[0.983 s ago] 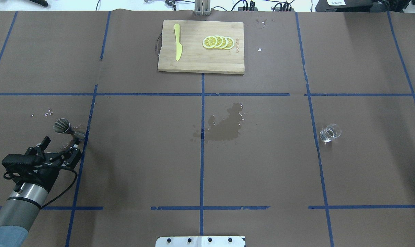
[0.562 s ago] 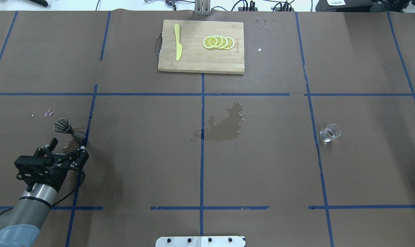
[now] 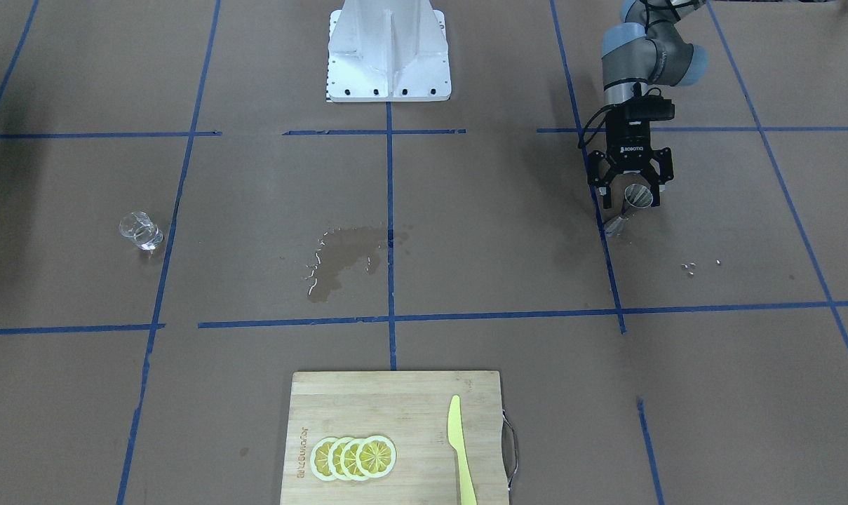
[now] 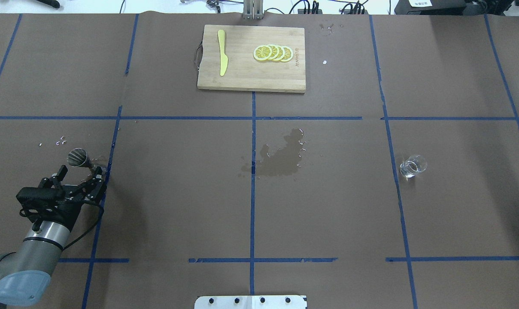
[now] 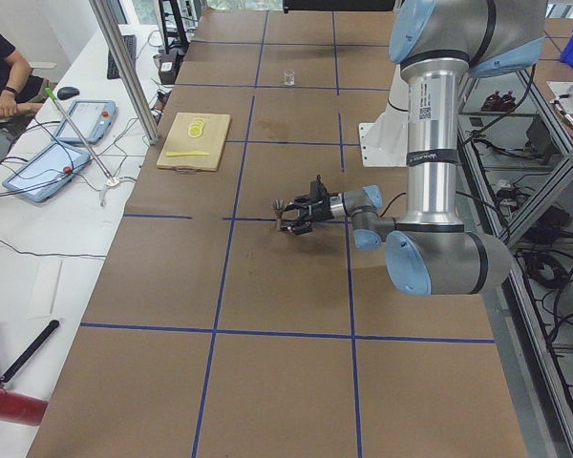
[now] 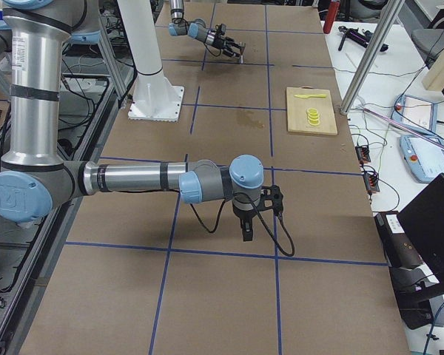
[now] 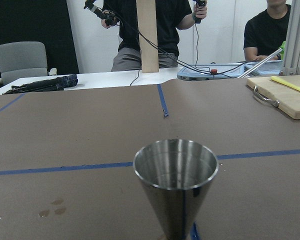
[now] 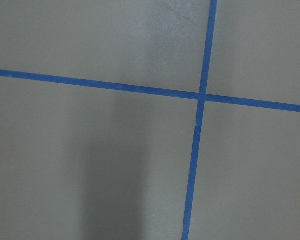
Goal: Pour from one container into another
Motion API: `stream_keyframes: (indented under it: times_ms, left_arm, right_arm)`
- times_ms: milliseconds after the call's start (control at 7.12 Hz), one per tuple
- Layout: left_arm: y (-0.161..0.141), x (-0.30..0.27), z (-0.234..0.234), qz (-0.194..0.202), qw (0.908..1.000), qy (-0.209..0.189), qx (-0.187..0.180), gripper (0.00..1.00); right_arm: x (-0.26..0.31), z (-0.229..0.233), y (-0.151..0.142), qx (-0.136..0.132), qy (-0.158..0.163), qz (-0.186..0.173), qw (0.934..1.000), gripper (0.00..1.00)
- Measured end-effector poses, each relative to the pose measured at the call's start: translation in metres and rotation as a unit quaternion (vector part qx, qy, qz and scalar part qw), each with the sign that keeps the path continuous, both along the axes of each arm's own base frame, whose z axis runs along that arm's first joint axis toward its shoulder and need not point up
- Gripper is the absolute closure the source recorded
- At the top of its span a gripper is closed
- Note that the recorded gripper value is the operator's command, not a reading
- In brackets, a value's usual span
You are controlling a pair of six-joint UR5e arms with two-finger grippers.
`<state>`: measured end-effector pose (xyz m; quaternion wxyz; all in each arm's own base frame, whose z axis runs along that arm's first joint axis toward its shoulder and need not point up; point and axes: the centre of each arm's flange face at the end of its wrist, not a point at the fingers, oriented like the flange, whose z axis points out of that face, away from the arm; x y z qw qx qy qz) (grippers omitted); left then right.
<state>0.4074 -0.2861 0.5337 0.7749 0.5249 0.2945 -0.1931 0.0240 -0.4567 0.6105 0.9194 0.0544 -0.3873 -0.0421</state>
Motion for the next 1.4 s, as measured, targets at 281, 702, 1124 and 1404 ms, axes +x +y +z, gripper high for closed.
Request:
stream_keyframes:
  times_ms: [281, 702, 1124, 1404]
  left_arm:
    - [-0.0062, 0.0065, 0.0004, -0.003, 1.0000, -0.002, 0.000, 0.26]
    - [-0.0105, 0.0058, 0.0017, 0.000, 1.0000, -0.005, -0.003, 0.37]
    - [-0.0106, 0.0067, 0.0017, 0.006, 1.0000, -0.004, -0.006, 0.58]
    - [-0.0102, 0.0078, 0.0010, 0.011, 0.9999, -0.003, -0.008, 0.77]
  right_arm:
    - [0.0000, -0.0017, -0.0005, 0.002, 0.000, 0.000, 1.0000, 0.00]
    - [-0.0001, -0.0036, -0.0009, 0.004, 0.000, 0.000, 1.0000, 0.00]
    - [-0.0001, -0.0043, -0.0015, 0.004, 0.000, 0.000, 1.0000, 0.00]
    - [-0.0002, -0.0047, -0.0021, 0.004, 0.000, 0.000, 1.0000, 0.00]
